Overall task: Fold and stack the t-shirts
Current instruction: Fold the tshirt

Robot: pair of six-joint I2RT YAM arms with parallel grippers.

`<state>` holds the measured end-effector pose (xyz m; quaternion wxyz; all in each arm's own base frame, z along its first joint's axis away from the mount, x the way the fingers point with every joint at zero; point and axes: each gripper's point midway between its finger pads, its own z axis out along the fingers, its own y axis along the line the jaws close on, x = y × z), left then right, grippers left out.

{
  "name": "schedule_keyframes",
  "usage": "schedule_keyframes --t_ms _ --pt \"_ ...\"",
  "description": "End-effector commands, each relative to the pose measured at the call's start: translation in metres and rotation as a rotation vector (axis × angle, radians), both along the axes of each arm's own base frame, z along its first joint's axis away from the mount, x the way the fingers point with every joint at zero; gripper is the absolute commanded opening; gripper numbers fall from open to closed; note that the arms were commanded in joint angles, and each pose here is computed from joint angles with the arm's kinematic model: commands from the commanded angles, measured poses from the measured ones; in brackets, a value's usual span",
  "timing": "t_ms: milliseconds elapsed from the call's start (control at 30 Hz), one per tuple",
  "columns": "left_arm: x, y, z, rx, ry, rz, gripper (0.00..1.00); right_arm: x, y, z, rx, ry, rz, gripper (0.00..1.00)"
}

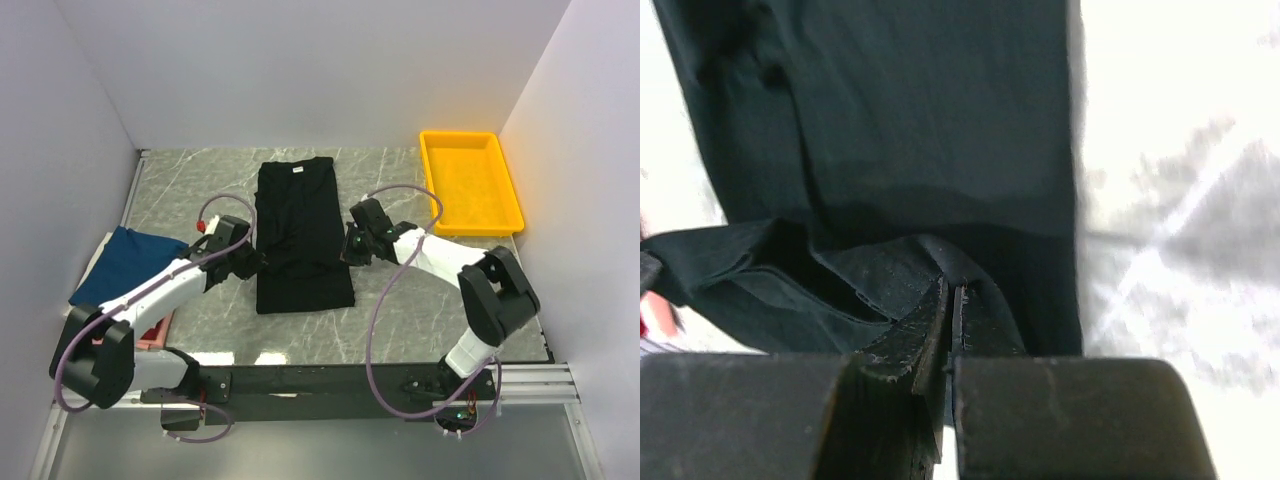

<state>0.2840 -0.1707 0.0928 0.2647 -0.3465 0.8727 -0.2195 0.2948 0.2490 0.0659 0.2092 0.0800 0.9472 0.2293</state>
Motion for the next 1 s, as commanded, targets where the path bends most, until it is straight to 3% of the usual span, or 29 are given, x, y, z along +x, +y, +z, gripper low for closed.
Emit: schedule_keyframes --t_ms 0,767,833,867,900,967 --pt "0.029 -0.003 0.018 -0.038 -0.081 0.003 0.01 0.036 0.01 0.018 0.051 -0.08 -0.006 0.0" --pt "0.081 0.003 -0.007 0.014 -0.018 -0.028 0.02 0.096 0.001 0.018 0.161 -0.058 -0.047 0.0" --pt "0.086 0.003 -0.007 0.021 -0.024 -0.043 0.1 0.095 0.0 0.019 0.168 -0.057 -0.039 0.07" --pt "0.087 0.002 -0.005 0.021 -0.029 -0.05 0.27 0.096 0.0 0.021 0.17 -0.057 -0.037 0.13" --pt "0.089 0.005 -0.002 0.031 -0.038 -0.056 0.36 0.096 -0.001 0.026 0.168 -0.067 -0.03 0.27" --pt "0.089 0.009 0.011 0.036 -0.067 -0.06 0.57 0.092 -0.007 0.029 0.148 -0.076 -0.038 0.43"
